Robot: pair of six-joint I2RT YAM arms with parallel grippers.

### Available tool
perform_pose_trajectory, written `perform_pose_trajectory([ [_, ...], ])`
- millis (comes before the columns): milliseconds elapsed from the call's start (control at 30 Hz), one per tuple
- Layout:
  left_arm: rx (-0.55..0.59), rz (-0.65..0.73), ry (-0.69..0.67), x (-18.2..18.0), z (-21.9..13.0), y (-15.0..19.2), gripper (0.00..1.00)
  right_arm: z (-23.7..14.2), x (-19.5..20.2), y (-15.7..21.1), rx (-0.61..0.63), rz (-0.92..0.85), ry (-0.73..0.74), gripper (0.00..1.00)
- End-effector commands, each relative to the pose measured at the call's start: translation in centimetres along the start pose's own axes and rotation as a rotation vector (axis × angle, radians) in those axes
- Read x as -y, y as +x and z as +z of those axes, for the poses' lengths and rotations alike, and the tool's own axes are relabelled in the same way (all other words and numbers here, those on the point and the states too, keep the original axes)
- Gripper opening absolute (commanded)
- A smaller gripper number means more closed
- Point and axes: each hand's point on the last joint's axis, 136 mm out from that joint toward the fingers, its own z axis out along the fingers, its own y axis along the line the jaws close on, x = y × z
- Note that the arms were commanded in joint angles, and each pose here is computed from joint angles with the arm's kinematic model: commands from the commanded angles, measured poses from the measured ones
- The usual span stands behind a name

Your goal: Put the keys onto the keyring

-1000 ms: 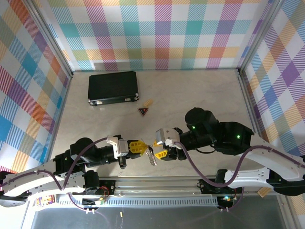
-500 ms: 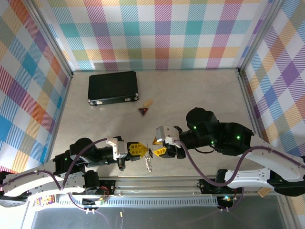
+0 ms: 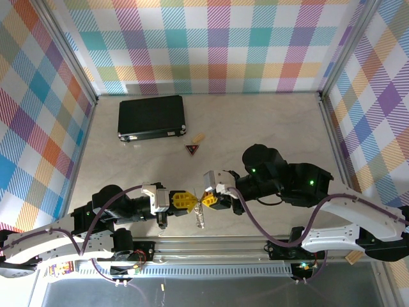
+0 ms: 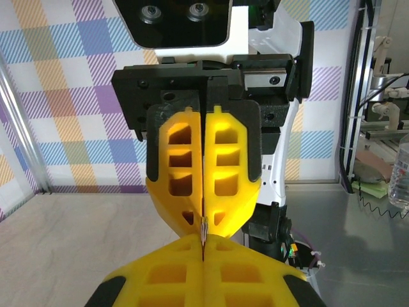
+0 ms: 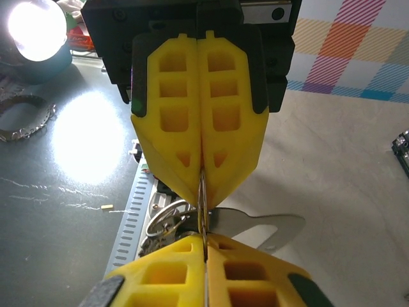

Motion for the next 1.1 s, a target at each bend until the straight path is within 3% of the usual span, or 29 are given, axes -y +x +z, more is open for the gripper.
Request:
perform_pose_trajectory([
  [0, 0.086, -0.003, 0.008, 0.1, -0.5, -2.1, 0.00, 0.1, -0.6, -0.3, 0.015, -0.006, -0.032, 0.05],
  [533, 0.135, -0.032, 0.109, 1.7, 0.0, -2.8, 0.00, 1.0, -0.9, 0.4, -0.017, -0.002, -0.072, 0.00],
  [900, 0.145, -0.034, 0.097, 1.6, -0.4, -2.8, 0.00, -1.3, -1.3, -1.4, 0.111, -0.037, -0.026, 0.31],
  [1067, 0.162, -0.033, 0.089, 1.5, -0.6, -3.0, 0.00, -1.9, -1.5, -2.1, 0.179, -0.028, -0.024, 0.34],
])
